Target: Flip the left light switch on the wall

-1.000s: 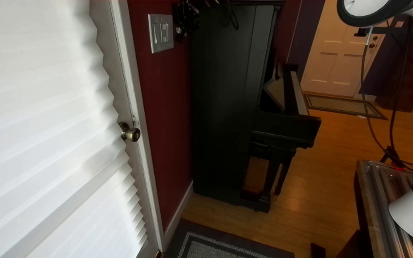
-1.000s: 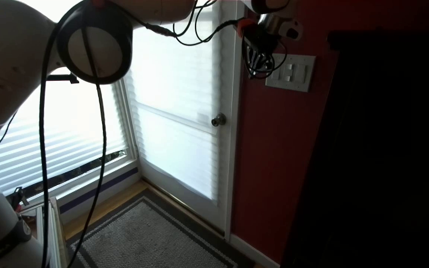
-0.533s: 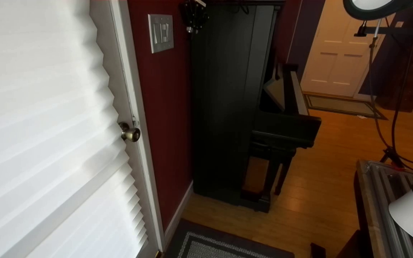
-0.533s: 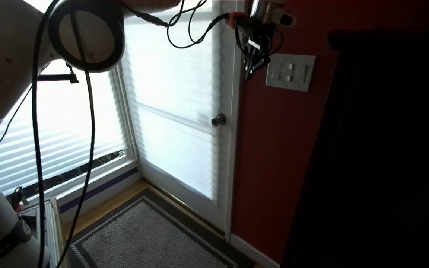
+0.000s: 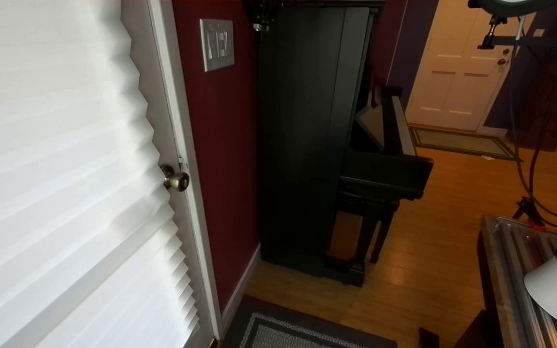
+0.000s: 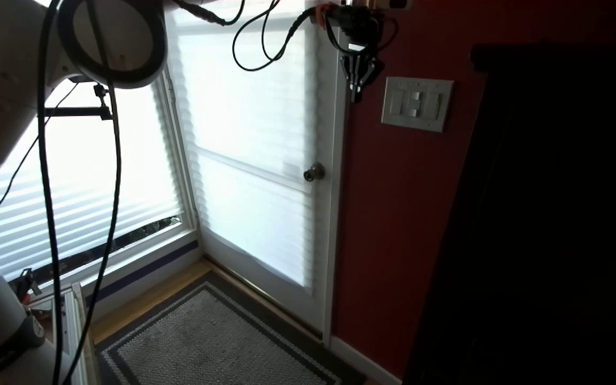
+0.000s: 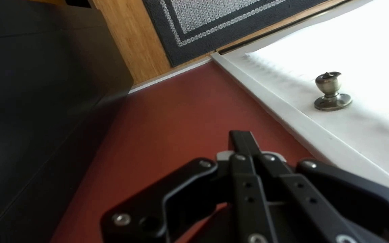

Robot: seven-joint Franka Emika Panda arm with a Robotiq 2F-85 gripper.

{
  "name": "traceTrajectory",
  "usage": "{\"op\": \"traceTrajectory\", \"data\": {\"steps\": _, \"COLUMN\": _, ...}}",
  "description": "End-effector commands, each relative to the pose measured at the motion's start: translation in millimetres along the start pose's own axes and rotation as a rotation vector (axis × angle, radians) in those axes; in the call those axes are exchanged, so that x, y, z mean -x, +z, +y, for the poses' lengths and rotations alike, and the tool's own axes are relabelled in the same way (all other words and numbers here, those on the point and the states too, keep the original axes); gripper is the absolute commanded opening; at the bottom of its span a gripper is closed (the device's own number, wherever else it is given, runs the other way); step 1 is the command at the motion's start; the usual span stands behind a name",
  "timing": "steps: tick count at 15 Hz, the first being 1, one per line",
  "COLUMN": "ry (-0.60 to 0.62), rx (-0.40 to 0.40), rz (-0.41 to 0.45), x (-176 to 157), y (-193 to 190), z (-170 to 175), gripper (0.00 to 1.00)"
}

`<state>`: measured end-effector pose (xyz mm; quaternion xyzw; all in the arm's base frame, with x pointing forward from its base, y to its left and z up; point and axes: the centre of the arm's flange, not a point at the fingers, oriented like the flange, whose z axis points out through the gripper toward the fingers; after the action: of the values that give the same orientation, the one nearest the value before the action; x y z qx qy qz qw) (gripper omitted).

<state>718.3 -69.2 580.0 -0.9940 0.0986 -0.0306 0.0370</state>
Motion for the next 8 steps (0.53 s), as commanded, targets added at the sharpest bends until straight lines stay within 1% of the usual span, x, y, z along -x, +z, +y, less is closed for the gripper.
{"op": "traceTrajectory", "data": {"steps": 1, "ry": 0.056, "rx": 0.037, "rz": 0.024, "x": 30, "y": 4, "z": 1, "gripper": 0.00}}
{"op": "traceTrajectory", "data": {"steps": 3, "ry": 0.086, "rx": 0.050, "rz": 0.040, "x": 32, "y": 3, "z": 3, "gripper": 0.00}}
{"op": "traceTrajectory", "data": {"steps": 4, "ry": 0.090, "rx": 0.069, "rz": 0.055, "x": 32, "y": 3, "z": 4, "gripper": 0.00}}
{"op": "traceTrajectory", "data": {"steps": 5, "ry": 0.103, "rx": 0.061, "rz": 0.048, "x": 33, "y": 0, "z": 7, "gripper": 0.26}}
{"op": "traceTrajectory", "data": {"steps": 6, "ry": 0.103, "rx": 0.062, "rz": 0.086, "x": 35, "y": -3, "z": 11, "gripper": 0.27}}
{"op": "traceTrajectory", "data": {"steps": 7, "ry": 0.074, "rx": 0.034, "rz": 0.112, "x": 33, "y": -9, "z": 14, "gripper": 0.32}}
{"op": "traceTrajectory", "data": {"steps": 8, "ry": 0.076, "rx": 0.040, "rz": 0.072, "x": -4, "y": -13, "z": 6, "gripper": 0.14}}
